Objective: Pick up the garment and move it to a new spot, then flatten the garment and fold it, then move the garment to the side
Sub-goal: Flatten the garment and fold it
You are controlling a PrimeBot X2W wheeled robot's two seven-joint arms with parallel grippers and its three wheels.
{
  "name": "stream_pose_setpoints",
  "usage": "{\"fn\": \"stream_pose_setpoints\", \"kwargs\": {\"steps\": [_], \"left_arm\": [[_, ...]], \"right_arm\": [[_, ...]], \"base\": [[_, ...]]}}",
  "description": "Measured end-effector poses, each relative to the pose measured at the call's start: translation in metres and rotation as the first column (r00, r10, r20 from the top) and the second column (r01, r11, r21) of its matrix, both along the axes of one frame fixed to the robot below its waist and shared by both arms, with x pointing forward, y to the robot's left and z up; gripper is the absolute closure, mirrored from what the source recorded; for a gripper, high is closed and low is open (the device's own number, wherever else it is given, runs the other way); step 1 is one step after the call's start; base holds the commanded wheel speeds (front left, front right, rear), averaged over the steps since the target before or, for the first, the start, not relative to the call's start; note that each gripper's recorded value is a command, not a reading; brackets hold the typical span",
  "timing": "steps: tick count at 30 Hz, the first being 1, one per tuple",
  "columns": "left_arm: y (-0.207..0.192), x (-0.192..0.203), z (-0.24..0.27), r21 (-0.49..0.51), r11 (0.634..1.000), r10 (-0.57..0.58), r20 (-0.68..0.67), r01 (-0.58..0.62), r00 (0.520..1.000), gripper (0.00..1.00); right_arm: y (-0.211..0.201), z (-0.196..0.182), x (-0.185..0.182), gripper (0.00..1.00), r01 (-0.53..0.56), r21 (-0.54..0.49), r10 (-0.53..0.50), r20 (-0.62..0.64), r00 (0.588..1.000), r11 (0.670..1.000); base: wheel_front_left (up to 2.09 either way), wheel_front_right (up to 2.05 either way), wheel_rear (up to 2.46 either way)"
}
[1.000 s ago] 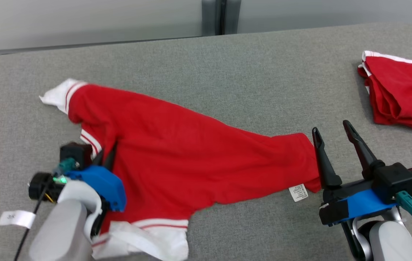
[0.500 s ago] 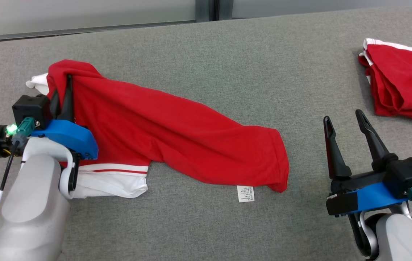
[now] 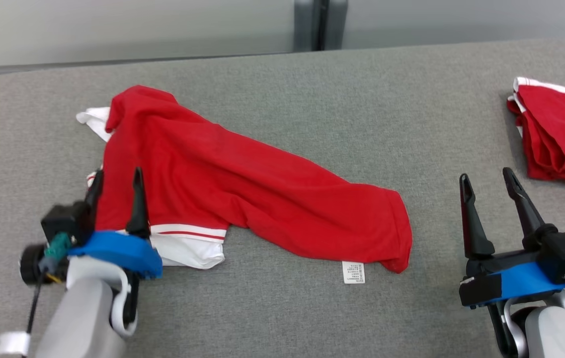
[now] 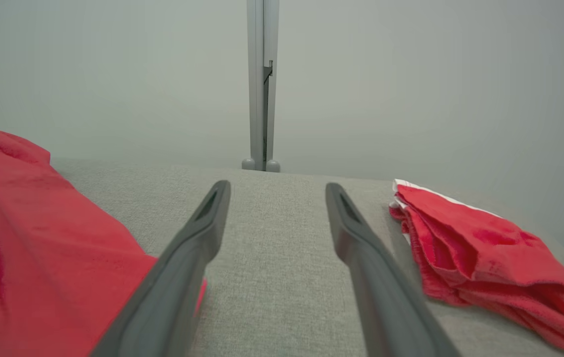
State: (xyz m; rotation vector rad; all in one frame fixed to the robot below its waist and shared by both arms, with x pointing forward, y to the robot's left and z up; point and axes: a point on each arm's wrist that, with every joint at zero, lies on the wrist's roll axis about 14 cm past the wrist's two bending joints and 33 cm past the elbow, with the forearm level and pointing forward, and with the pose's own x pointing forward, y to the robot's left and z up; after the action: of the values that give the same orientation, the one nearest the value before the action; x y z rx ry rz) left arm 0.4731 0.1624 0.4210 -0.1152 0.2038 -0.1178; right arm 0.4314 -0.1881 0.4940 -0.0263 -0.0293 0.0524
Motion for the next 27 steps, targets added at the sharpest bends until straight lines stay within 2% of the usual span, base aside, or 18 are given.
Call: {"fn": "stream_pose_setpoints", "kwargs": {"steps": [4, 9, 15, 20, 21, 22, 23, 25, 27], "left_arm": [[-0.002, -0.031, -0.009, -0.048, 0.998, 0.032, -0.035, -0.034, 0.999, 0.00], [-0.010, -0.059, -0.033, -0.082, 0.995, 0.041, -0.175, -0.057, 0.984, 0.00], [-0.006, -0.067, -0.050, -0.058, 0.993, 0.085, -0.275, -0.105, 0.958, 0.00], [-0.002, -0.068, -0.055, -0.044, 0.992, 0.103, -0.300, -0.122, 0.948, 0.00], [-0.003, -0.069, -0.056, -0.047, 0.992, 0.101, -0.304, -0.121, 0.947, 0.18], [-0.004, -0.071, -0.057, -0.049, 0.992, 0.099, -0.306, -0.120, 0.947, 0.46], [-0.004, -0.072, -0.058, -0.049, 0.992, 0.098, -0.310, -0.119, 0.946, 0.59], [-0.004, -0.076, -0.058, -0.049, 0.992, 0.097, -0.312, -0.118, 0.945, 0.97], [-0.003, -0.081, -0.059, -0.049, 0.992, 0.098, -0.314, -0.119, 0.944, 1.00]], "right_arm": [[0.008, 0.003, -0.005, 0.00, -0.021, 0.020, 0.021, 0.008, 1.000, 1.000], [0.017, 0.007, -0.010, 0.00, -0.047, 0.035, 0.047, 0.013, 0.999, 0.998], [0.018, 0.005, -0.014, 0.00, -0.050, 0.039, 0.049, 0.008, 0.999, 0.998], [0.014, 0.003, -0.015, 0.00, -0.038, 0.037, 0.038, 0.002, 0.999, 0.999], [0.014, 0.003, -0.016, 0.00, -0.037, 0.037, 0.037, 0.001, 0.999, 0.999], [0.014, 0.002, -0.016, 0.00, -0.036, 0.037, 0.036, 0.000, 0.999, 0.999], [0.013, 0.002, -0.016, 0.00, -0.036, 0.037, 0.036, 0.000, 0.999, 0.999], [0.014, 0.002, -0.016, 0.00, -0.036, 0.038, 0.036, -0.001, 0.999, 0.999], [0.015, 0.002, -0.016, 0.00, -0.040, 0.039, 0.040, -0.001, 0.999, 0.998]], "base": [[0.00, 0.00, 0.00], [0.00, 0.00, 0.00], [0.00, 0.00, 0.00], [0.00, 0.00, 0.00], [0.00, 0.00, 0.00], [0.00, 0.00, 0.00], [0.00, 0.00, 0.00], [0.00, 0.00, 0.00], [0.00, 0.00, 0.00]]}}
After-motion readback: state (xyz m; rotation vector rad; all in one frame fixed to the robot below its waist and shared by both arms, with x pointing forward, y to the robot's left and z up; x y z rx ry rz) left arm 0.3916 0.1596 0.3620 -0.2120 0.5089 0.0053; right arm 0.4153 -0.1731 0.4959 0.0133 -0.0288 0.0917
